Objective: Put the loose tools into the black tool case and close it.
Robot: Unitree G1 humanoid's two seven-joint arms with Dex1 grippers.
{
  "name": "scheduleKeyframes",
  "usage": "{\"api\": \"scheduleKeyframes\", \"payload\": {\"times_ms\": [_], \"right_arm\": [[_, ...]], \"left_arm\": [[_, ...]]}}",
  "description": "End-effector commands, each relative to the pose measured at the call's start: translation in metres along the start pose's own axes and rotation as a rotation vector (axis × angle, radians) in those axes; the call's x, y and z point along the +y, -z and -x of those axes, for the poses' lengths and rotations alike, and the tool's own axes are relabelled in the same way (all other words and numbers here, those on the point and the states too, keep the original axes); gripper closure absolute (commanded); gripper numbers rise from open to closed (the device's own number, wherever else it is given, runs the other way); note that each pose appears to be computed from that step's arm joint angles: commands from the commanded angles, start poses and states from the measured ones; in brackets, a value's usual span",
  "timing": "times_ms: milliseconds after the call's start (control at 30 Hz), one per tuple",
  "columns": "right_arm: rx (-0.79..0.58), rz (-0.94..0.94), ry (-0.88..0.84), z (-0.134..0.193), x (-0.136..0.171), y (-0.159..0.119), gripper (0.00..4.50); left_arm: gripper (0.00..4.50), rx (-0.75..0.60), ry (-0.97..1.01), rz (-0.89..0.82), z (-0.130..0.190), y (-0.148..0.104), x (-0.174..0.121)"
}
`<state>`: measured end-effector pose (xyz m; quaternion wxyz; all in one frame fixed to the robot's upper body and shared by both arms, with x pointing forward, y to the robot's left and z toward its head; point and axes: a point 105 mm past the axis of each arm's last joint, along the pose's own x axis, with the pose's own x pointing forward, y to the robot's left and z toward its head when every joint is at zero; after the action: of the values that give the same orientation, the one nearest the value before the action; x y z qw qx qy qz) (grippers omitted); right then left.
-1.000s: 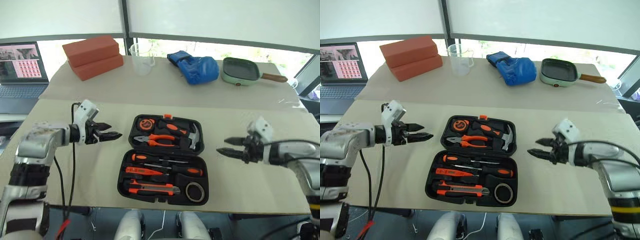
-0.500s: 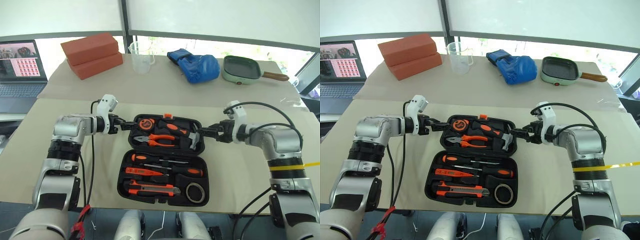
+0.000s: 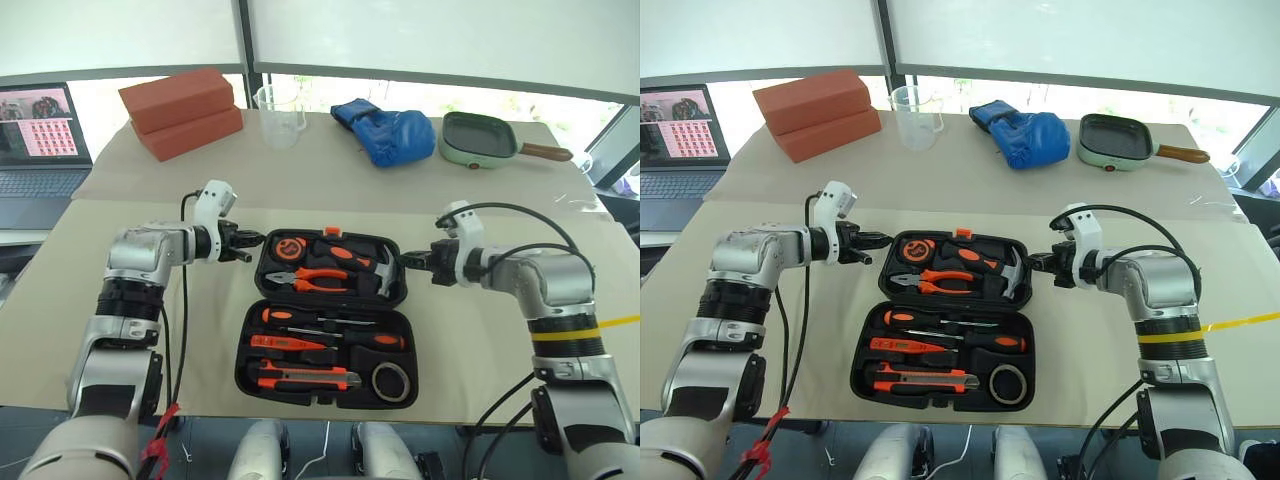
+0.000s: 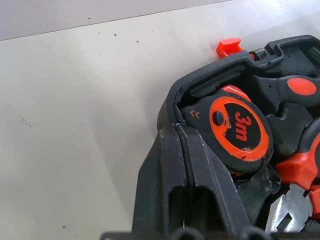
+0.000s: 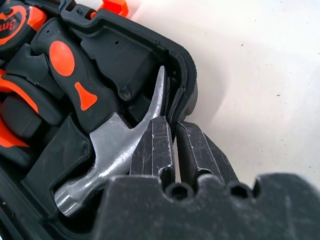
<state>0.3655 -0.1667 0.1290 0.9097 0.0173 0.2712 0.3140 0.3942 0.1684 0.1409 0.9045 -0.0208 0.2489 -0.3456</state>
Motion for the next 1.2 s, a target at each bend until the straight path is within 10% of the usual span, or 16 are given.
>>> {"api": "scheduleKeyframes", "payload": {"times_ms": [33,300,733,1200], "right_arm": [[-0.110,0.033,-0.057,0.007,0.017,-0.027,4.50],[-0.195,0.053,-0.096,0.017,0.031,-0.046,4.50],[-0.135,0.058,-0.046,0.009,0.020,-0.033,4.50],[-0.129,0.069,-0.049,0.004,0.020,-0.029,4.50]], "left_arm": [[4.47,-0.025,0.066,-0.013,0.001,-0.002,-0.013],[4.47,-0.066,0.108,-0.020,0.015,-0.002,-0.026],[0.03,0.010,0.095,0.051,0.013,0.001,-0.026],[0.01,0.017,-0.137,0.043,0.032,-0.010,0.013]]}}
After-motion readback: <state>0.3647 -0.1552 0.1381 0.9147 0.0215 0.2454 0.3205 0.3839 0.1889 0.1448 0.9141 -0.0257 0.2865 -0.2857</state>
